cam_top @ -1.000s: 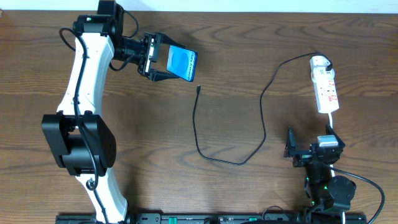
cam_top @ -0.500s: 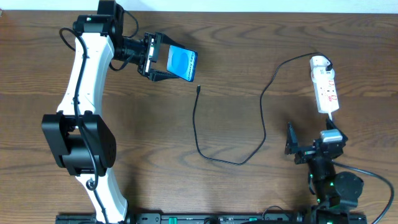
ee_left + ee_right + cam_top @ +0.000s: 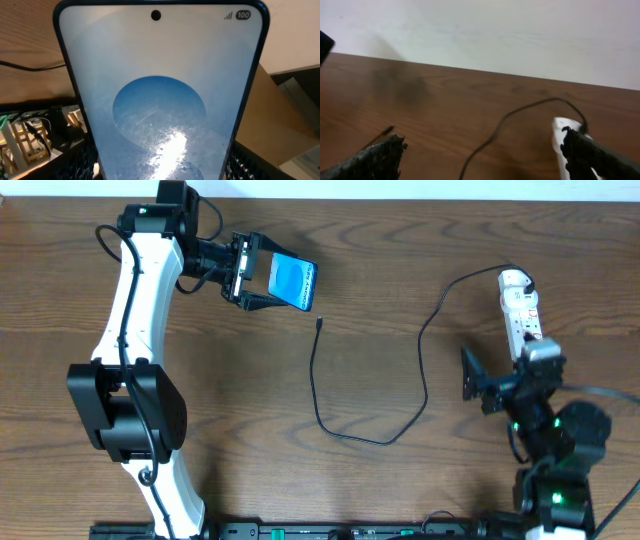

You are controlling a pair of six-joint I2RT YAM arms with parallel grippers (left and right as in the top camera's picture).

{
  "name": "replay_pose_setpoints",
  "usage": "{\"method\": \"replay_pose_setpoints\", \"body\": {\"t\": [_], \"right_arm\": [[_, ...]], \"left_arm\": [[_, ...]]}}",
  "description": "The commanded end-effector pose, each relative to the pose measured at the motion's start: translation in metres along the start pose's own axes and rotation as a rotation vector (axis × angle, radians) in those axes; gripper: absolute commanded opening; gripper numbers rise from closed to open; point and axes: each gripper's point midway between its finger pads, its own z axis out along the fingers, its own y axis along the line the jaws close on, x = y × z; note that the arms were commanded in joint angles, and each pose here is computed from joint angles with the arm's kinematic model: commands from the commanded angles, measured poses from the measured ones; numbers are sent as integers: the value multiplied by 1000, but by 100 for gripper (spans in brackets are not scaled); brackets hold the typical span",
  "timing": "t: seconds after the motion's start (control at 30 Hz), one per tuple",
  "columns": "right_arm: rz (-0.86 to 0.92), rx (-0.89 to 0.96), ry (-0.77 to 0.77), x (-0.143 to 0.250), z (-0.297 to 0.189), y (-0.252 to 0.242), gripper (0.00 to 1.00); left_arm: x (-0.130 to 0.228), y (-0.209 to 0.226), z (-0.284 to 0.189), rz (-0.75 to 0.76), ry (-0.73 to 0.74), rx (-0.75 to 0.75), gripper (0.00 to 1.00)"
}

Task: Plug charger to phone and switch on socket
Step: 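Raise the right arm and swing its gripper toward the held phone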

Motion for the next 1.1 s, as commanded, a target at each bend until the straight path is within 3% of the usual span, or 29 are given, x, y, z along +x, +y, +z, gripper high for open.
{"method": "replay_pose_setpoints", "body": {"t": [0.0,0.37,0.67,1.07], "right_arm": [[32,-106,35,-16,13,11,99],[219,-313,208,-42,44,-1,99],[250,-451,182,-82,52,1,99],[271,-459,210,-116,67,-11,99]], "left_arm": [[11,-4,-2,-5,32,21,67],[5,0,-2,-5,-7,-2,67],[5,0,-2,-4,-6,-2,67],[5,0,-2,-4,-6,-2,68]]}}
